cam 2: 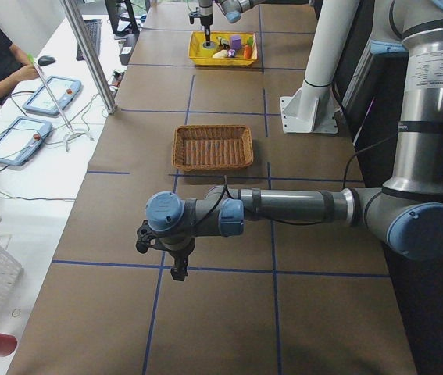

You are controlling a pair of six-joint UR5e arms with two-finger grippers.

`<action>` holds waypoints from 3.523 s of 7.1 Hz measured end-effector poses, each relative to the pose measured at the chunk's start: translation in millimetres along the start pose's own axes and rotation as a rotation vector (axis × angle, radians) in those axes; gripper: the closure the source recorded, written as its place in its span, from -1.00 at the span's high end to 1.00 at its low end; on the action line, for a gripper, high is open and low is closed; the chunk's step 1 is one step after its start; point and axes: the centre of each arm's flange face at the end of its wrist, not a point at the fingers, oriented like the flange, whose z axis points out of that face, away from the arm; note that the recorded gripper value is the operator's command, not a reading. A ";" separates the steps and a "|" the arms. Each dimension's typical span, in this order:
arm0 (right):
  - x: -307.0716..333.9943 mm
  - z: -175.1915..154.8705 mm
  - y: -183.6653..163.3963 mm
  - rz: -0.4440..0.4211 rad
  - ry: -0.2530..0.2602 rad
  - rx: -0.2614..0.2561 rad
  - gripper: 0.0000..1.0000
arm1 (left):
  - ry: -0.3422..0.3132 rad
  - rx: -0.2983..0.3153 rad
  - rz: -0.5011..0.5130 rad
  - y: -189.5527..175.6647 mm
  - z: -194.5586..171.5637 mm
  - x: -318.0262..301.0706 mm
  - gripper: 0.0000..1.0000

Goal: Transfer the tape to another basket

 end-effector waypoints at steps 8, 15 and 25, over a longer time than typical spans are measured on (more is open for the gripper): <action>-89.8 -133.7 -19.0 0.087 -0.250 0.126 -0.98 | -0.004 0.073 -0.029 -39.9 -37.6 43.1 1.00; -258.3 -136.9 18.8 0.322 -0.715 0.233 -0.97 | 0.357 0.102 -0.186 -92.1 -47.0 275.0 1.00; -390.5 -111.6 156.8 0.268 -1.277 0.028 -0.97 | 1.202 0.069 -0.507 24.2 10.2 522.5 1.00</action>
